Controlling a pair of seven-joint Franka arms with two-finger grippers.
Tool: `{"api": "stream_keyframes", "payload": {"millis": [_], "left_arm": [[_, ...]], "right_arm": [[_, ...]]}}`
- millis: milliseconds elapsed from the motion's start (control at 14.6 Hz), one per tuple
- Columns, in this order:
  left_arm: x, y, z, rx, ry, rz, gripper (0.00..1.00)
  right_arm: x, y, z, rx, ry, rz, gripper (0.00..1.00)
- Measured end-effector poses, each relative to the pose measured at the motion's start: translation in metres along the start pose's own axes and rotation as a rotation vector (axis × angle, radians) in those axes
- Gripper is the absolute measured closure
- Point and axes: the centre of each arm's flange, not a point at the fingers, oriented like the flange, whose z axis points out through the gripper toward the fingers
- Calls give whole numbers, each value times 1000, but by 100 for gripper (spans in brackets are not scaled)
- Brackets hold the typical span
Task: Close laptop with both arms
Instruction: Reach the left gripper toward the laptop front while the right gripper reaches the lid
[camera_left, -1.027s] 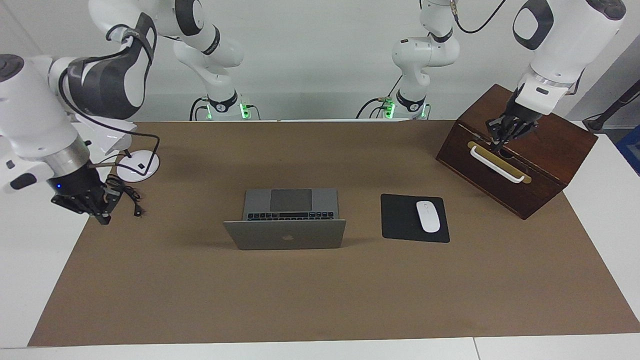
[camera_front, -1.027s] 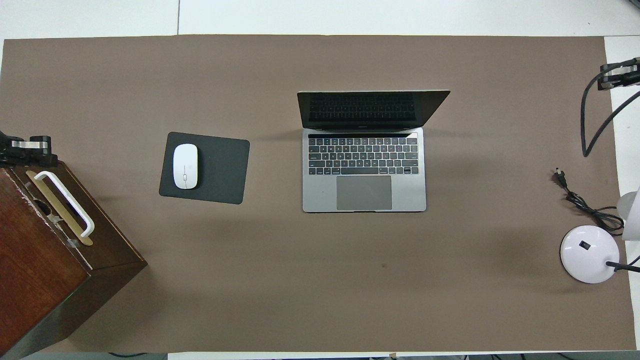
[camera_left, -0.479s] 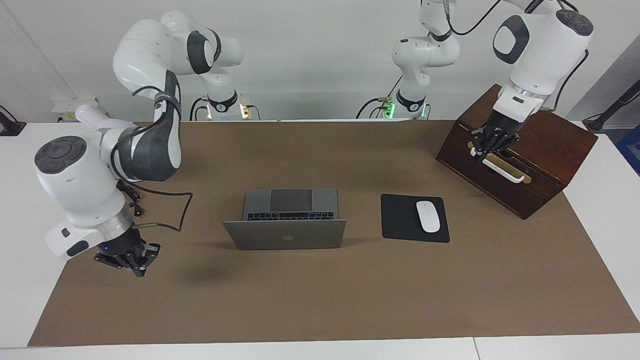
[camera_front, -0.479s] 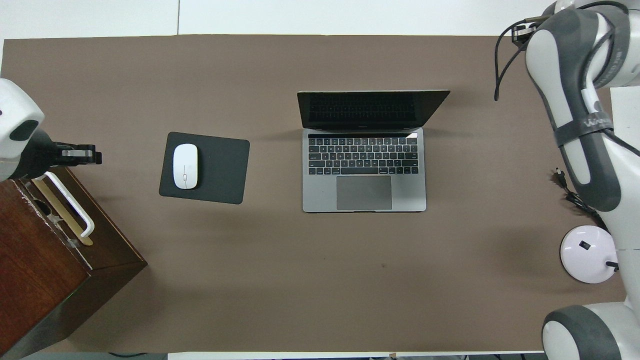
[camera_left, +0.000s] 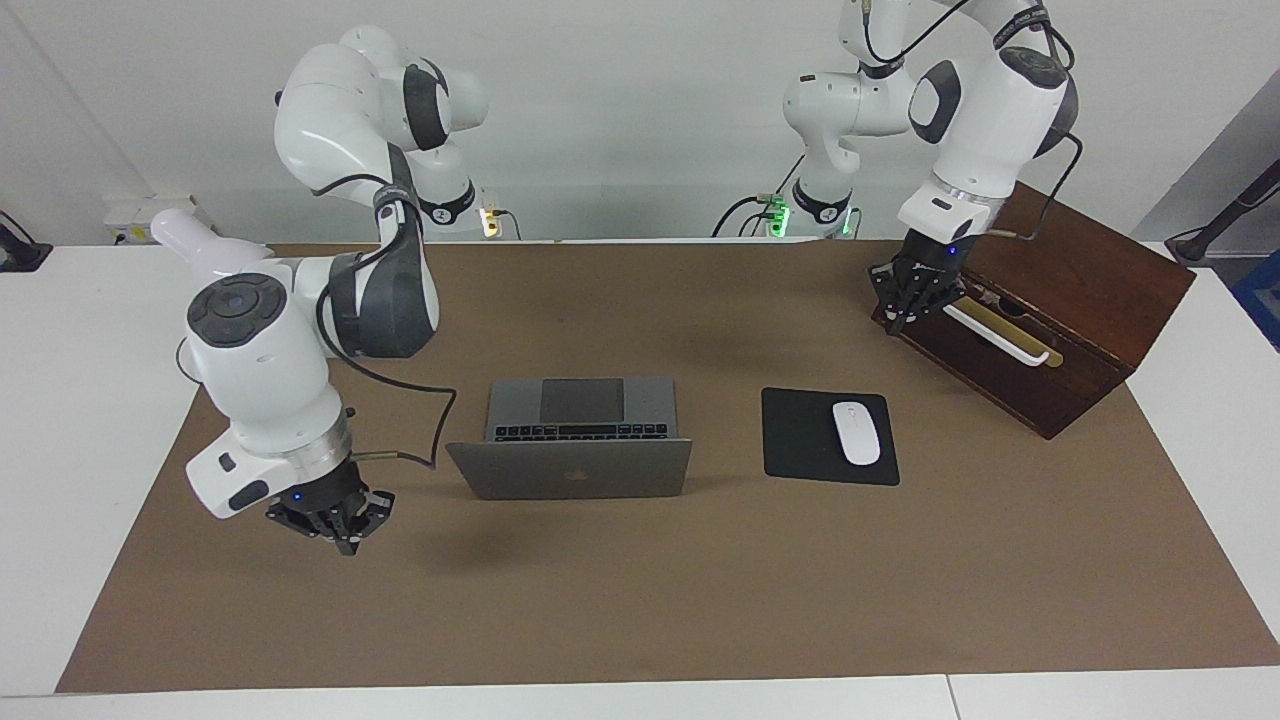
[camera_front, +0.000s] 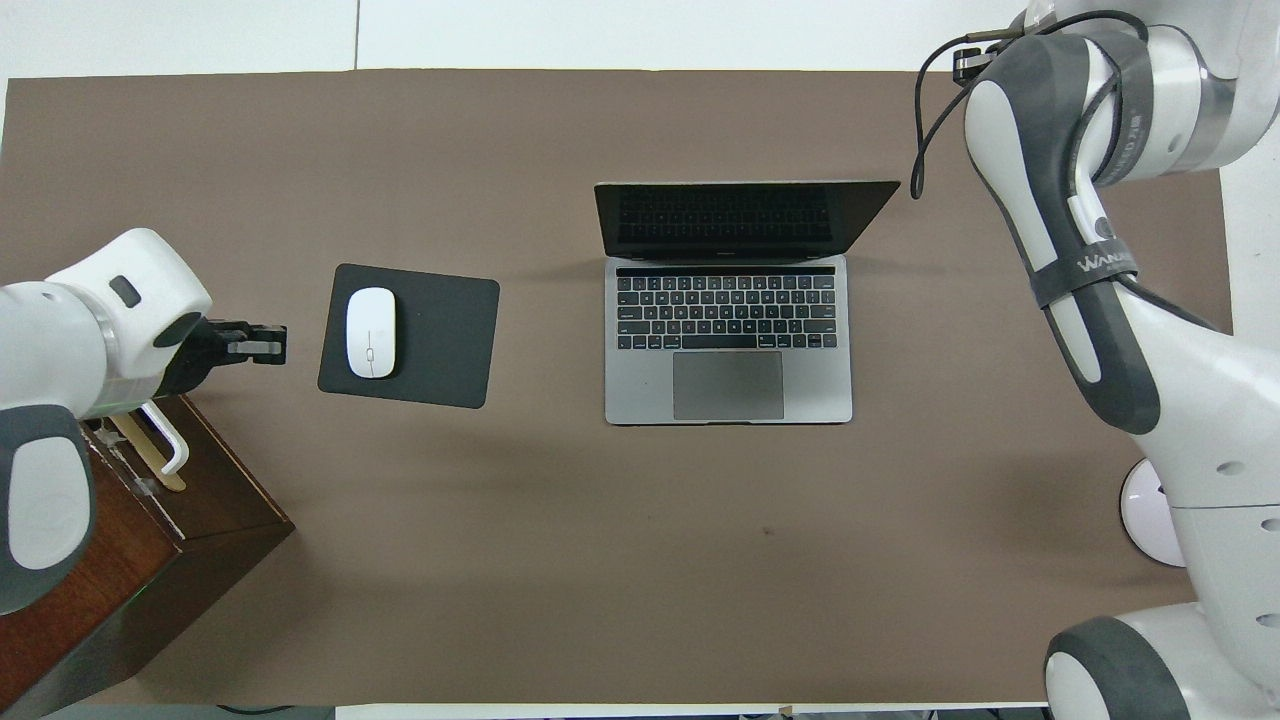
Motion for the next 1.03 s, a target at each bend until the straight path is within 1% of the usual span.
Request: {"api": "stream_keyframes", "payload": {"millis": [137, 342, 821, 1027], "left_arm": [[-4, 17, 4, -7, 12, 33, 99], [-19, 45, 18, -17, 68, 89, 99], [-48, 100, 42, -47, 142, 201, 99], [-61, 115, 57, -61, 199, 231, 99]], "right_arm": [[-1, -8, -1, 2, 2, 6, 99], [-4, -32, -4, 5, 4, 11, 99], [-13, -88, -10, 21, 12, 36, 99], [-17, -105, -12, 26, 12, 46, 99]]}}
